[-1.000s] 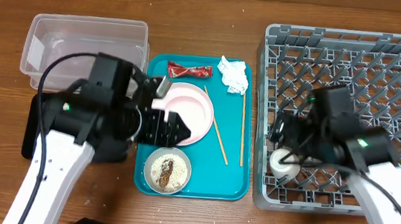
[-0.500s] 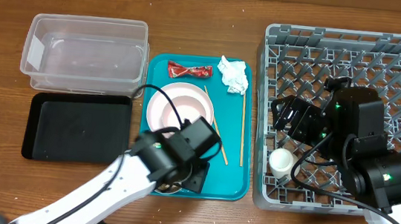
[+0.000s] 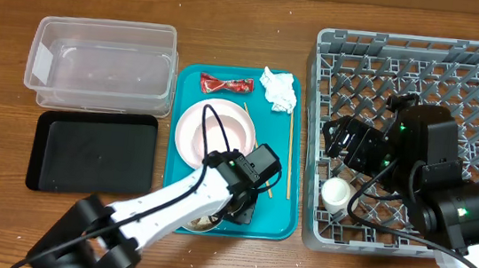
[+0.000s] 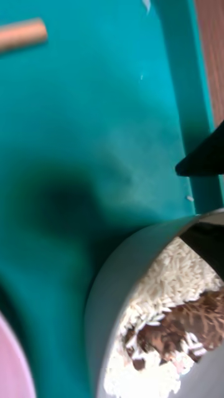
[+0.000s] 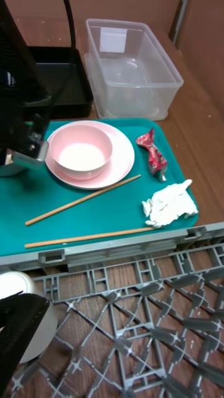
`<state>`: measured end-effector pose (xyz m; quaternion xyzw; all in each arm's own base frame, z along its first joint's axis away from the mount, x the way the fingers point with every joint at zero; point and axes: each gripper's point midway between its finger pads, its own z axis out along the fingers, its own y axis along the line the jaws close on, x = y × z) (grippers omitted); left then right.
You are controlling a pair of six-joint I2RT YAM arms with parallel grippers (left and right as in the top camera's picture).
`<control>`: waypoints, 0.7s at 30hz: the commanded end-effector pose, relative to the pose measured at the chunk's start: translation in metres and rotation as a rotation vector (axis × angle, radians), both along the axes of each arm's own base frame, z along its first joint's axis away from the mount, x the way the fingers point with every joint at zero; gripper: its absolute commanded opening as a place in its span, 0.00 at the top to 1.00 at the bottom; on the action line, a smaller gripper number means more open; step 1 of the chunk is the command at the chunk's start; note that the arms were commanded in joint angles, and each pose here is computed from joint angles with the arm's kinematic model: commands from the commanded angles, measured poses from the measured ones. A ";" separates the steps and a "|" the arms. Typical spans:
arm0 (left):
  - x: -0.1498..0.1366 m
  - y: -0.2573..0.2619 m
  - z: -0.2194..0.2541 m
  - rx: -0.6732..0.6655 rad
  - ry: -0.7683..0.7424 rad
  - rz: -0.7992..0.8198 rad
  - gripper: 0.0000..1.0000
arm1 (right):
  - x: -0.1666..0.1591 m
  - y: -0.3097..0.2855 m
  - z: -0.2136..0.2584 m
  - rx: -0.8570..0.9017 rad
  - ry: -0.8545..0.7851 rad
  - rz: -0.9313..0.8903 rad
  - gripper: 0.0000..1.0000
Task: Sort waste into correct bins and load items into the dishwasher
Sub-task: 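Grasp the small bowl of rice with the left gripper, lift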
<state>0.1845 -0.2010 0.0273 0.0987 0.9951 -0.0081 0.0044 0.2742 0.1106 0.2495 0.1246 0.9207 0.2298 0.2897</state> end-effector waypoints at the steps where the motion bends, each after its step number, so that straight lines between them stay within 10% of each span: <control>1: -0.002 0.005 -0.011 0.040 0.014 -0.002 0.78 | 0.002 0.002 0.009 0.012 -0.022 0.001 0.00; 4: -0.002 0.005 -0.012 0.044 0.018 -0.002 0.96 | 0.002 0.002 0.009 0.011 -0.022 0.001 0.00; 11: -0.009 0.008 0.014 0.021 0.024 0.060 0.96 | 0.002 0.002 0.009 0.011 -0.021 0.001 0.00; 21: 0.014 0.031 0.114 -0.350 -0.129 0.136 0.96 | 0.002 0.002 0.009 0.011 -0.022 0.001 0.00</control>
